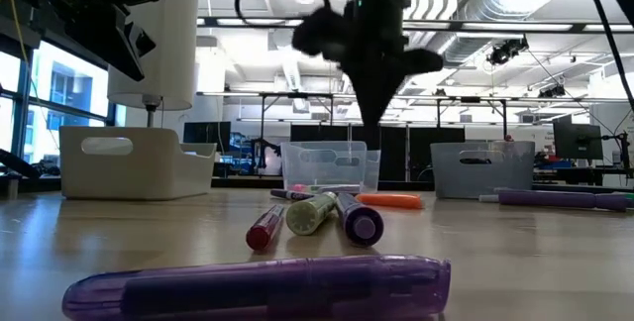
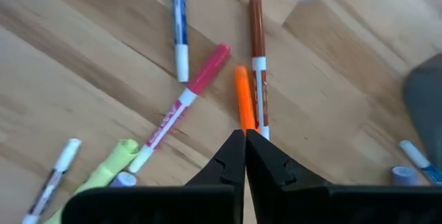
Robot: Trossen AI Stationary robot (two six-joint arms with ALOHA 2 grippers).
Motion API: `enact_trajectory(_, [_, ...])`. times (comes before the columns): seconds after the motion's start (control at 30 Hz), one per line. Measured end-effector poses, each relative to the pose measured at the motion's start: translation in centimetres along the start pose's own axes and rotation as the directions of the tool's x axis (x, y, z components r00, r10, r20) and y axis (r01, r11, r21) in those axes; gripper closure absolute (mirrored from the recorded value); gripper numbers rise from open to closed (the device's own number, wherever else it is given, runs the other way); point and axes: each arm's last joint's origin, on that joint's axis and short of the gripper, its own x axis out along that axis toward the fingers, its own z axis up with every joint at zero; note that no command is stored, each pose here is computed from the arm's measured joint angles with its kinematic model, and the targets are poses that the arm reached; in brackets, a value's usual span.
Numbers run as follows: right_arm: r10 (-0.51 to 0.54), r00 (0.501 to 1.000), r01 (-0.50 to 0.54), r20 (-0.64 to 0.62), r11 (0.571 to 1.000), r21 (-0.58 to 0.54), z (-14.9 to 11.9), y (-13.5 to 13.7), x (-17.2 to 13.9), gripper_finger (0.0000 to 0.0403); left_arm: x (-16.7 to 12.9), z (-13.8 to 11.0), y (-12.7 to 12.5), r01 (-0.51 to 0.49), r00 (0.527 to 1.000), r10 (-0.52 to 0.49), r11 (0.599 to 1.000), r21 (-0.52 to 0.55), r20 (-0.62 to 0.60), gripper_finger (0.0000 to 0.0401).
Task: Pick & Place Markers
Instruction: Put the brown marker into the black bin
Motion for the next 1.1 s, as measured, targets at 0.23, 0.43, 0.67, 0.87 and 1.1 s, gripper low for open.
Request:
enact_trajectory(0.23, [0.009,0.999,-0.011,-0.049,1.000,-0.025,0.9,-1.5,3.0,0.0342,0.0,0.0,-0.1,0.024,1.000,-0.024,1.000,-0.004,-0.003,0.0401])
enact_trajectory(0.43, [0.023,0.999,-0.025,-0.038,0.997,-0.067,0.3,-1.7,5.2,0.0312,0.0,0.0,-0.1,0.027,1.000,-0.027,1.000,-0.004,-0.004,0.0401])
enact_trajectory(0.67, [0.004,1.000,-0.005,-0.016,0.996,-0.085,-0.6,-1.9,6.8,0.0321,0.0,0.0,-0.1,0.027,1.000,-0.027,1.000,-0.004,-0.005,0.0401])
enact_trajectory(0.87, [-0.003,0.999,0.000,-0.035,0.997,-0.074,-1.2,-2.4,7.9,0.0333,0.0,0.0,-0.1,0.027,1.000,-0.027,1.000,-0.004,-0.006,0.0401])
enact_trajectory(1.1, [0.003,0.999,-0.004,-0.049,0.999,-0.033,-1.7,-2.8,8.7,0.0336,0.0,0.0,-0.1,0.026,1.000,-0.026,1.000,-0.004,-0.006,0.0401])
